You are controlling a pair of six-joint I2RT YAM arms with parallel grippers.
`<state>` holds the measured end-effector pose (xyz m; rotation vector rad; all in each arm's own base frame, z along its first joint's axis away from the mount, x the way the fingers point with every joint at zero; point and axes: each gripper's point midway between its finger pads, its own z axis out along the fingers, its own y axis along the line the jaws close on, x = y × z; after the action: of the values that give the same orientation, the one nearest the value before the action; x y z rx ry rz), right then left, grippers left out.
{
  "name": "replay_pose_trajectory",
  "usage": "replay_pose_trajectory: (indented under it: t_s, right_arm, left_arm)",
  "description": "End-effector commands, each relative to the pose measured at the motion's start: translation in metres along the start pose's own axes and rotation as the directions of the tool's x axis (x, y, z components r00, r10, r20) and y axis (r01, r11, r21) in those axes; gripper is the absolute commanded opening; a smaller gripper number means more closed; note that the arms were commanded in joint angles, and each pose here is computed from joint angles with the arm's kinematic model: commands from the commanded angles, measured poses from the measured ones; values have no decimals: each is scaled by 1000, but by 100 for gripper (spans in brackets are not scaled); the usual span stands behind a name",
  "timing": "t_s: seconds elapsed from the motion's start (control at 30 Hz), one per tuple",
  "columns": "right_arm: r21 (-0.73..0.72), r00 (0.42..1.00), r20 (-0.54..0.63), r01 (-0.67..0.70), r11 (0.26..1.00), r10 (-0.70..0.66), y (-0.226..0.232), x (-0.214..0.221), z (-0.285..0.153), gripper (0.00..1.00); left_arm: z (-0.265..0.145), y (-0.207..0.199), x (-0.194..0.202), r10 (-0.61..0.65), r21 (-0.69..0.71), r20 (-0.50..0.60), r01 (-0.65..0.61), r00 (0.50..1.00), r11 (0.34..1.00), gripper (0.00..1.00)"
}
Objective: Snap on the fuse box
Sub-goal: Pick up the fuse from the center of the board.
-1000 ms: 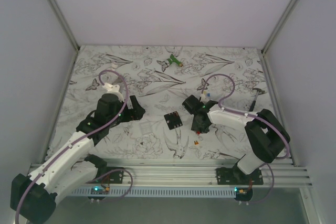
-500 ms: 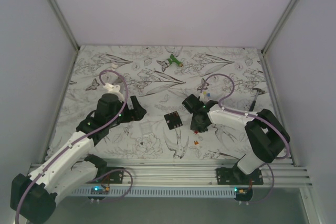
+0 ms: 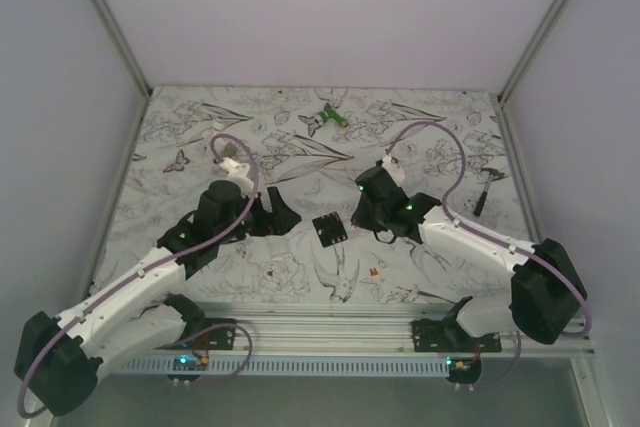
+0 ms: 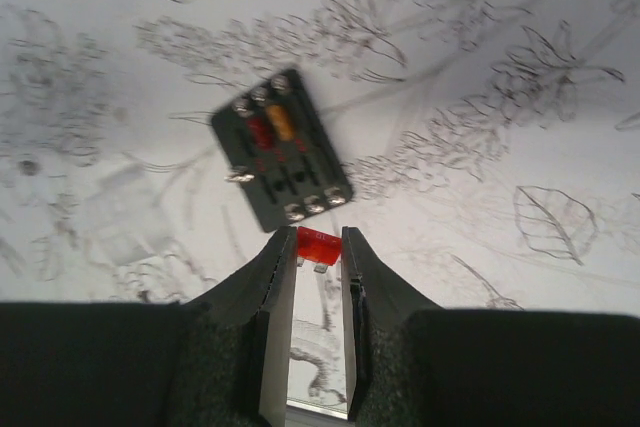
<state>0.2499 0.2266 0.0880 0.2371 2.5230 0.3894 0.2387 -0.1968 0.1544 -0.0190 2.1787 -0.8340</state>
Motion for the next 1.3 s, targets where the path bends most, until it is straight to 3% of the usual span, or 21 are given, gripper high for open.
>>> replay_pose_trajectory:
  t_s: [0.0, 0.33, 0.67, 1.1, 1.27]
  right_arm:
    - [-197, 994, 102, -30, 980, 51, 51, -32, -24, 20]
    - [-368, 984, 146, -39, 929, 99, 92, -43, -53, 20]
    - [-433, 979, 159, -49, 900, 130, 104, -43, -65, 21]
    - [-473, 982, 119, -71, 878, 144, 110, -32, -62, 21]
    - [-491, 983, 110, -76, 868, 148, 114, -28, -63, 21]
  left_arm:
    - [7, -36, -13, 40, 89, 58, -45, 998, 995, 85]
    - [25, -75, -11, 132, 140, 82, -143, 988, 980, 64]
    - [44, -92, -5, 162, 156, 53, -169, 985, 973, 46]
    - [52, -93, -7, 148, 142, 50, -154, 988, 978, 35]
    - [52, -92, -9, 135, 131, 59, -142, 989, 981, 27]
